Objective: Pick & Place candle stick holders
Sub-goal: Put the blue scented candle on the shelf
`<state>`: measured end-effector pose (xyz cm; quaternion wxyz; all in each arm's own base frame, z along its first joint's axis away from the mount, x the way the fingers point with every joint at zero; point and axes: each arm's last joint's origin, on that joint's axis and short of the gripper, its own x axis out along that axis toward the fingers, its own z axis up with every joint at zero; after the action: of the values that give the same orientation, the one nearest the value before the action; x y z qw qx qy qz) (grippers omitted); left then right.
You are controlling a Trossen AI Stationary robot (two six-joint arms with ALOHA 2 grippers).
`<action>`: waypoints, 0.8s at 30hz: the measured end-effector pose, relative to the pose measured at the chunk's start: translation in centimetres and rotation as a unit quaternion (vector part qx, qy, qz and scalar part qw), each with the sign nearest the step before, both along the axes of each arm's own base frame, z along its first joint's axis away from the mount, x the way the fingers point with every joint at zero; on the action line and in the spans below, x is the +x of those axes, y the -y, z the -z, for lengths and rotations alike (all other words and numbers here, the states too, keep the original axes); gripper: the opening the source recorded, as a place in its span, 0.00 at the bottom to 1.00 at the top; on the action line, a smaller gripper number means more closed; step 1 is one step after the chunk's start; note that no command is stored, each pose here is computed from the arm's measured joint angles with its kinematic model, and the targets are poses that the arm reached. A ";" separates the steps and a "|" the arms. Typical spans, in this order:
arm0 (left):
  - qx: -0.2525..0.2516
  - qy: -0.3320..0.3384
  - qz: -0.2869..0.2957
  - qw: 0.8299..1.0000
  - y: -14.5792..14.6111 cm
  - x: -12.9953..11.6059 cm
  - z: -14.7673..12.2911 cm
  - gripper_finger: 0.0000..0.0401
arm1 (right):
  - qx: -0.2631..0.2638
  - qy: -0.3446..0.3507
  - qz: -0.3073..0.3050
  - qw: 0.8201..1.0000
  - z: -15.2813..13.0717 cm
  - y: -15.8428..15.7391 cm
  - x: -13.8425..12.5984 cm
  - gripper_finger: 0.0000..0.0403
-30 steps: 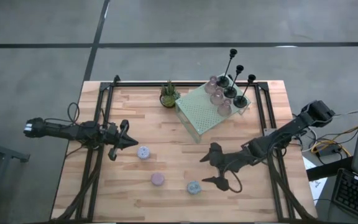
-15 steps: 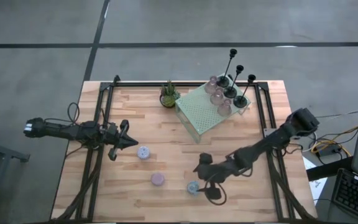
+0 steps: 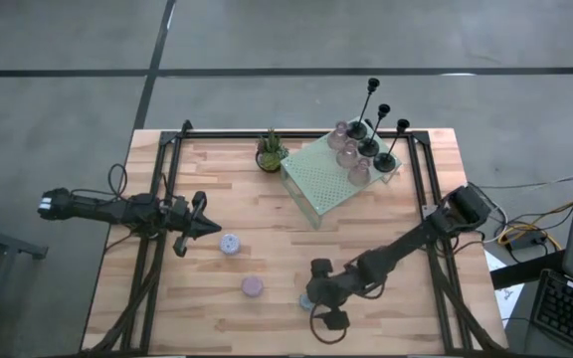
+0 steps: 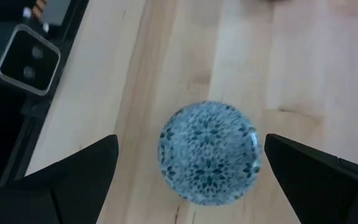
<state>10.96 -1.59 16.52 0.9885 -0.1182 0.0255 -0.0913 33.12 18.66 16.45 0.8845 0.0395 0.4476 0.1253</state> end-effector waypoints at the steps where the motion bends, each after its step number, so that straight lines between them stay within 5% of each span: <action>1: 0.000 0.000 0.000 1.000 0.0 0.0 0.0 0.04 | -0.002 -0.004 -0.006 1.000 0.1 0.0 0.0 0.99; 24: 0.000 -0.001 0.000 1.000 0.0 0.0 0.0 0.04 | -0.004 0.017 -0.008 1.000 2.8 0.7 0.5 0.97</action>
<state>10.97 -1.59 16.50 0.9885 -0.1182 0.0264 -0.0910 33.64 18.01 13.63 0.8911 0.0300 0.4334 0.1315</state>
